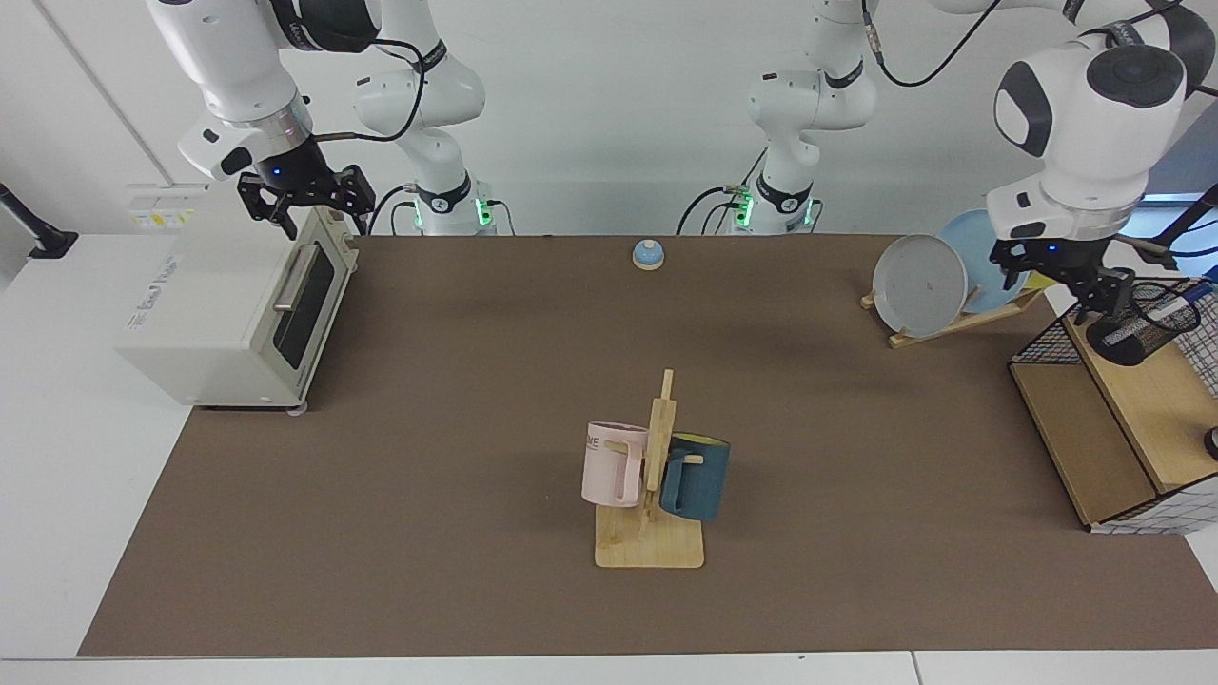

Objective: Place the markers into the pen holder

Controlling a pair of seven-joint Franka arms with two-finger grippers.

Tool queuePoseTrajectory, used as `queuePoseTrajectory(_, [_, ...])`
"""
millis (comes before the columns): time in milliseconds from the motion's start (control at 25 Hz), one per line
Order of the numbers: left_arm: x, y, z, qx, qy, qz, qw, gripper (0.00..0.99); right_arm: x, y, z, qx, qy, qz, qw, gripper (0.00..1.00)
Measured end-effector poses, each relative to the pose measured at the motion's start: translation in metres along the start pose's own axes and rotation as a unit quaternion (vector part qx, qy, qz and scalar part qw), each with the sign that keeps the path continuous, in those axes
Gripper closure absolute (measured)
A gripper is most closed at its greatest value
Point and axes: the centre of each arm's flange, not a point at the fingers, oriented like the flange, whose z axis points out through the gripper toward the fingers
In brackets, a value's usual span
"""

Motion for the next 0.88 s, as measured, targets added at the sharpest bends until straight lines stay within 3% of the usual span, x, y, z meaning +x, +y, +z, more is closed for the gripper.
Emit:
queuePoseTrajectory(200, [0.067,0.055,-0.019,-0.043,0.021,-0.109,0.993,0.000,0.000,0.000,0.000,0.000,0.000,0.000,1.000,0.00])
queuePoseTrajectory(360, [0.104,0.090,-0.036,-0.042,0.025,-0.153,0.987,0.000,0.000,0.000,0.000,0.000,0.000,0.000,1.000,0.00])
queuePoseTrajectory(600, [0.096,0.084,-0.034,-0.058,0.033,-0.185,0.981,0.000,0.000,0.000,0.000,0.000,0.000,0.000,1.000,0.00])
queuePoseTrajectory(880, [0.080,0.072,-0.021,-0.121,0.060,-0.272,0.953,0.000,0.000,0.000,0.000,0.000,0.000,0.000,1.000,0.00])
